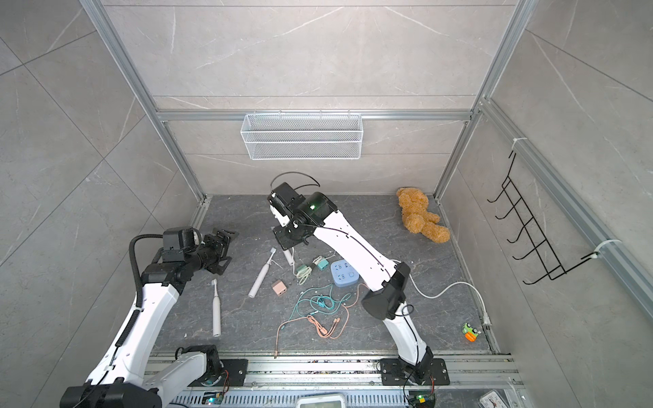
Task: Charge the electric toothbrush
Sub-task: Pick up the charging cable from the center of the board.
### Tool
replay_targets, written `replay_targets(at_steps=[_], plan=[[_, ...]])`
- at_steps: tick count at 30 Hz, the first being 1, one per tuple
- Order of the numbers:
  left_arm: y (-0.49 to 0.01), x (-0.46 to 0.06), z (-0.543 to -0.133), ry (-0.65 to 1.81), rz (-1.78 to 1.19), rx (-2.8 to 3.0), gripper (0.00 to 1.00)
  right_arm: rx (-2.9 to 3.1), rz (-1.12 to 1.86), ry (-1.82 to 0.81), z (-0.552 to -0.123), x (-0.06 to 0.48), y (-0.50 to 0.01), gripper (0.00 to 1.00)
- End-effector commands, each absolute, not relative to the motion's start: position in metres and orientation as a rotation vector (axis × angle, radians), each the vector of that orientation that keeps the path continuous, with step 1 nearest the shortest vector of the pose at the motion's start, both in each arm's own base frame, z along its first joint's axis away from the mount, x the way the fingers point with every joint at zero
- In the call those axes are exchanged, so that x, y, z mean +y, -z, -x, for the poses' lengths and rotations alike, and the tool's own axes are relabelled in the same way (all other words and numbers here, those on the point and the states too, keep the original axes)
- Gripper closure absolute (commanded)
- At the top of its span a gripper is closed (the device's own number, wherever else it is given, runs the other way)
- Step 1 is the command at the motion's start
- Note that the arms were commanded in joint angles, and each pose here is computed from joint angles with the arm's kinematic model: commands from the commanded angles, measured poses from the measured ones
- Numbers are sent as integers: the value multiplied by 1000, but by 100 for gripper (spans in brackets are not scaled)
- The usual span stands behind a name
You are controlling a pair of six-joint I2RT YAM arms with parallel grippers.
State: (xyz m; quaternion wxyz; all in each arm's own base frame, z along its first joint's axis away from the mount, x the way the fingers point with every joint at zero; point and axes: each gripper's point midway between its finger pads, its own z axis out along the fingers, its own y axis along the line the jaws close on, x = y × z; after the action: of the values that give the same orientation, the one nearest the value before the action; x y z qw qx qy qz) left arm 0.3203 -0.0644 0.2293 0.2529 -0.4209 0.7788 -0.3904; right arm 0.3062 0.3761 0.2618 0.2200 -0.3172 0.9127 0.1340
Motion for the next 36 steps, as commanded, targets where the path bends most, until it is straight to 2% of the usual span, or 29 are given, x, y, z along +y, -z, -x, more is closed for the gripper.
replay_targets(at_steps=[1,6,12,21,25,30,32,36], plan=[[-242,-83,-334,1306,1152,2054,7,2363,844,-498,-303,376,-284,100],[-234,-103,-335,1467,1164,2059,10,2339,901,-651,-269,368,-260,100],[-214,-136,-316,1519,1130,2168,11,2314,982,-793,-243,368,-228,100],[-186,-183,-310,1605,1111,2246,15,2284,1051,-900,-226,372,-199,100],[-186,-196,-313,1637,1088,2244,22,2272,1070,-924,-222,373,-189,100],[-184,-201,-313,1643,1078,2255,36,2251,1068,-941,-221,373,-185,100],[-180,-201,-312,1639,1082,2262,46,2248,1073,-949,-219,373,-183,100],[-174,-201,-309,1638,1088,2273,56,2242,1082,-959,-217,373,-181,100]])
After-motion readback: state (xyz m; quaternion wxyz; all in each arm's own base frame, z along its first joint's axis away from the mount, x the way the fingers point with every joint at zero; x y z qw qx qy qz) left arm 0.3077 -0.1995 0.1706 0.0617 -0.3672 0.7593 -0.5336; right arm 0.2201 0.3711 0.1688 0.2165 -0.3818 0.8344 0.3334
